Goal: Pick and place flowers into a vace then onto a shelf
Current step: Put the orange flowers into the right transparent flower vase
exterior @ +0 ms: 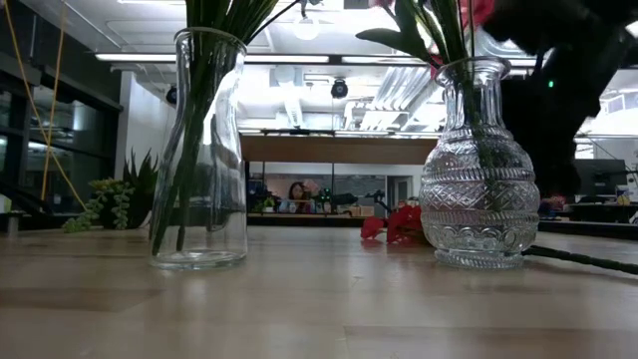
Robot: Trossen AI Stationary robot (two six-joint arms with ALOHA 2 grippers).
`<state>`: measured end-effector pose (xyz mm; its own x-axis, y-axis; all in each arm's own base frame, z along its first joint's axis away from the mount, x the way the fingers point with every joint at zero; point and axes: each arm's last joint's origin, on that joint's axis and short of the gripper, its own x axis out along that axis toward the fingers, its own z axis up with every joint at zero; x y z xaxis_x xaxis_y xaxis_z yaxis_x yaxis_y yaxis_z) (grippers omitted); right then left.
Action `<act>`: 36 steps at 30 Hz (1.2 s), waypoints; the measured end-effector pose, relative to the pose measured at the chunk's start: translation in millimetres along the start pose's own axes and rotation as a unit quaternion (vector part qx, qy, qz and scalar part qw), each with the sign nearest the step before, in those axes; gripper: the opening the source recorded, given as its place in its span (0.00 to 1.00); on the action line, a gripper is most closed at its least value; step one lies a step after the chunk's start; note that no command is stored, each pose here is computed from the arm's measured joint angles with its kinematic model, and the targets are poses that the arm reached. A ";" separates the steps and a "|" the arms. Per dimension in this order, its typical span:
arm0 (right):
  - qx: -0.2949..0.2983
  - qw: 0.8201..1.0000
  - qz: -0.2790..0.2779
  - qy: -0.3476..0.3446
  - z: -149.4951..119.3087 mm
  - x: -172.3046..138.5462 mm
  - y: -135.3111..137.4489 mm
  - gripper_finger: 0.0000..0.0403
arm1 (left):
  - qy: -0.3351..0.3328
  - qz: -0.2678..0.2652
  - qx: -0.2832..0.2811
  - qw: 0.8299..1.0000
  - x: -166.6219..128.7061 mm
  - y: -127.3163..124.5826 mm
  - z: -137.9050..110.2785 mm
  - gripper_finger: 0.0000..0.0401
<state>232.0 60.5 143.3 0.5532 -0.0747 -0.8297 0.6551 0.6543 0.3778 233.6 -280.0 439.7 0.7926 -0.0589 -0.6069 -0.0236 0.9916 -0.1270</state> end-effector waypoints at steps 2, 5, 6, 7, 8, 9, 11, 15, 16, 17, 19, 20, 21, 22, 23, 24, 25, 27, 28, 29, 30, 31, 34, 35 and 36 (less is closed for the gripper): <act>-0.001 1.000 -0.006 0.008 -1.8 6.5 -0.6 0.35 | 0.000 0.000 0.000 1.000 0.1 0.1 0.1 0.33; -0.001 1.000 0.001 0.020 -4.0 14.3 0.8 0.35 | 0.000 0.000 0.000 1.000 0.1 0.1 0.0 0.33; -0.002 1.000 0.002 0.022 -4.5 16.3 1.1 0.35 | 0.000 0.000 0.000 1.000 0.0 0.0 0.0 0.33; -0.002 1.000 0.003 0.023 -4.9 17.8 1.3 0.35 | 0.000 0.000 0.000 1.000 0.0 0.1 0.0 0.33; -0.002 1.000 0.003 0.023 -5.1 18.7 1.5 0.35 | 0.000 0.000 0.000 1.000 0.1 0.1 0.0 0.33; -0.003 1.000 0.005 0.023 -5.1 19.0 1.7 0.35 | 0.000 0.000 0.000 1.000 0.1 0.1 0.0 0.33; -0.003 1.000 0.004 0.023 -5.2 19.3 1.7 0.35 | 0.000 0.001 0.000 1.000 0.1 0.2 -0.1 0.33; -0.002 1.000 0.003 0.020 -5.0 19.4 1.6 0.35 | 0.001 0.001 0.001 1.000 0.1 0.3 -0.2 0.33; 0.000 1.000 0.002 0.019 -4.9 19.4 1.6 0.35 | 0.002 0.002 0.002 1.000 0.0 0.4 -0.4 0.33; 0.001 1.000 0.002 0.019 -5.0 19.4 1.6 0.35 | 0.003 0.003 0.003 1.000 0.1 0.6 -0.5 0.33; 0.001 1.000 0.002 0.020 -5.0 19.4 1.5 0.35 | 0.002 0.002 0.008 1.000 0.0 0.5 -0.6 0.33; 0.001 1.000 0.001 0.020 -5.1 19.4 1.4 0.35 | 0.003 0.003 0.011 1.000 0.1 0.6 -0.5 0.33; 0.005 1.000 -0.001 0.022 -5.3 19.3 0.9 0.35 | 0.002 0.002 0.014 1.000 0.0 0.6 -0.5 0.33; 0.011 1.000 -0.006 0.024 -5.8 19.3 0.0 0.34 | 0.002 0.002 0.015 1.000 0.0 0.6 -0.5 0.33; 0.016 0.999 -0.013 0.028 -6.6 19.2 -1.4 0.34 | 0.002 0.002 0.015 1.000 0.0 0.6 -0.5 0.33; 0.020 0.999 -0.021 0.030 -7.2 19.1 -2.7 0.33 | 0.002 0.002 0.016 1.000 0.1 0.6 -0.5 0.33; 0.024 0.999 -0.027 0.033 -7.6 18.9 -3.6 0.32 | 0.002 0.002 0.016 1.000 0.1 0.6 -0.5 0.33; 0.028 0.998 -0.039 0.037 -8.6 18.3 -5.9 0.30 | 0.002 0.002 0.015 1.000 0.1 0.6 -0.5 0.33; 0.028 0.998 -0.043 0.039 -8.9 18.2 -6.5 0.28 | 0.002 0.002 0.016 1.000 0.1 0.6 -0.5 0.33; 0.027 0.998 -0.046 0.040 -9.1 18.1 -7.1 0.27 | 0.002 0.002 0.016 1.000 0.0 0.5 -0.5 0.33; 0.027 0.998 -0.048 0.040 -9.3 18.1 -7.5 0.26 | 0.002 0.002 0.016 1.000 0.1 0.6 -0.5 0.33; 0.027 0.998 -0.050 0.041 -9.4 18.0 -7.8 0.25 | 0.002 0.002 0.015 1.000 0.1 0.6 -0.5 0.33; 0.031 0.997 -0.058 0.042 -9.9 17.7 -9.2 0.21 | 0.002 0.002 0.015 1.000 0.0 0.5 -0.5 0.33; 0.031 0.997 -0.062 0.044 -10.2 17.5 -9.9 0.20 | 0.002 0.002 0.015 1.000 0.0 0.5 -0.5 0.33; 0.030 0.996 -0.067 0.046 -10.6 17.2 -10.7 0.19 | 0.002 0.002 0.014 1.000 0.1 0.6 -0.4 0.33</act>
<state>229.0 60.1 120.6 0.4116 -0.0869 -0.9072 0.7508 0.5966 0.2835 233.4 -279.6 439.3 0.7899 -0.0547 -0.6108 -0.0099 0.9947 -0.1020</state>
